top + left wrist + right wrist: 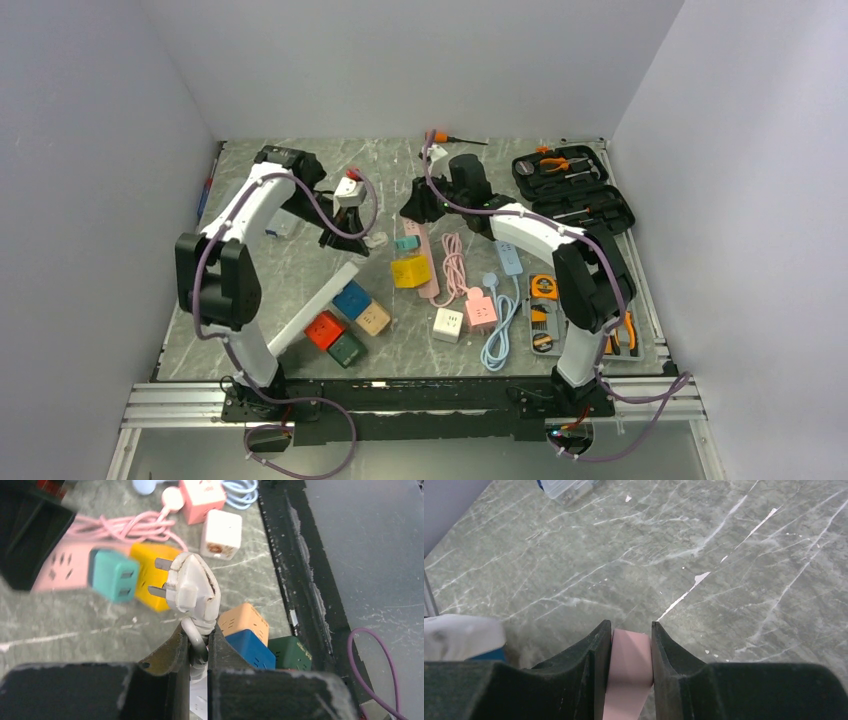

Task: Pull the plug off the socket
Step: Place the socket at the center of the board.

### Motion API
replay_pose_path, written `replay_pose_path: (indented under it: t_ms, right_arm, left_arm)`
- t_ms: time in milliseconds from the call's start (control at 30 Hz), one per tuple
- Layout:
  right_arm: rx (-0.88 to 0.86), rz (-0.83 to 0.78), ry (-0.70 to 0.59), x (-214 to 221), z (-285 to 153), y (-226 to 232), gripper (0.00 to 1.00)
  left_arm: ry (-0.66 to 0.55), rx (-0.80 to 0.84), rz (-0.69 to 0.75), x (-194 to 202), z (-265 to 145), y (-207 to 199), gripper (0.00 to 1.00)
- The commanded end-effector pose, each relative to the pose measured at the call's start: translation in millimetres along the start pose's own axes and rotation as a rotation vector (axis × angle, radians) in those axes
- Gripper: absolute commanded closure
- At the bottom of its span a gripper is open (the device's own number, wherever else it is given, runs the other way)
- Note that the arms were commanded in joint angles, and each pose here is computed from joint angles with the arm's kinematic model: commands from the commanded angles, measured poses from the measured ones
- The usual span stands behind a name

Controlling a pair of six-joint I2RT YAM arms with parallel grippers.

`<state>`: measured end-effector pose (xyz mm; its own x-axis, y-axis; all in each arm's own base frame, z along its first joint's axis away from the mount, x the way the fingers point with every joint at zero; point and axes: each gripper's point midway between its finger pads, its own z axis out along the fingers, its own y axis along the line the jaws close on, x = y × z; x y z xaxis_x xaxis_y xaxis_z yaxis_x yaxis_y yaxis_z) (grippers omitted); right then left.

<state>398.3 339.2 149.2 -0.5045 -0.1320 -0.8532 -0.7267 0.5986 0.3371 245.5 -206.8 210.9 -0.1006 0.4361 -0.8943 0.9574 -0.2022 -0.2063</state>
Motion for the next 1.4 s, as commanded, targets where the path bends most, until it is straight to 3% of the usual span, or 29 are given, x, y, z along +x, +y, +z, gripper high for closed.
replay_pose_path:
  t_ms: [0,233,533,700,733,767,800,1133,1167,1267,1367]
  right_arm:
    - [-0.049,-0.032,-0.085,-31.0,-23.0,15.1,1.0]
    - [-0.023,0.012,-0.041,-20.4,-15.9,7.4,1.0]
    - [0.084,0.08,0.003,-17.4,6.3,-19.1,1.0]
    - [0.083,0.129,0.039,-5.4,25.7,-28.1,1.0]
    - [0.081,0.139,0.047,-1.9,29.9,-29.9,1.0]
    - [0.077,0.148,0.052,-0.1,33.8,-31.0,1.0]
    - [0.077,0.156,0.058,2.4,37.9,-32.5,1.0]
    - [0.148,0.25,0.168,31.3,79.7,-61.6,1.0]
    - [0.165,0.256,0.18,34.7,82.0,-65.4,0.95]
    - [0.205,0.26,0.197,38.6,84.1,-69.3,0.63]
    - [0.25,0.239,0.194,35.3,78.2,-70.3,0.42]
  left_arm:
    - [-0.024,-0.062,-0.031,7.8,-21.2,32.6,1.0]
    - [0.1,-0.267,-0.132,59.2,-52.7,94.0,0.99]
    - [0.3,-0.511,-0.203,118.8,-72.2,132.8,0.71]
    - [0.335,-0.591,-0.262,135.5,-77.1,145.7,0.46]
    - [0.339,-0.602,-0.271,138.0,-77.0,147.2,0.34]
    - [0.344,-0.609,-0.279,139.7,-76.9,147.1,0.1]
    - [0.345,-0.61,-0.279,140.2,-76.7,146.7,0.02]
    - [0.239,-0.572,-0.259,92.0,-76.8,117.6,0.01]
    - [0.231,-0.56,-0.272,89.0,-75.6,112.8,0.01]
    - [0.207,-0.545,-0.3,80.1,-73.9,101.4,0.01]
    - [0.192,-0.538,-0.325,74.8,-72.8,93.9,0.01]
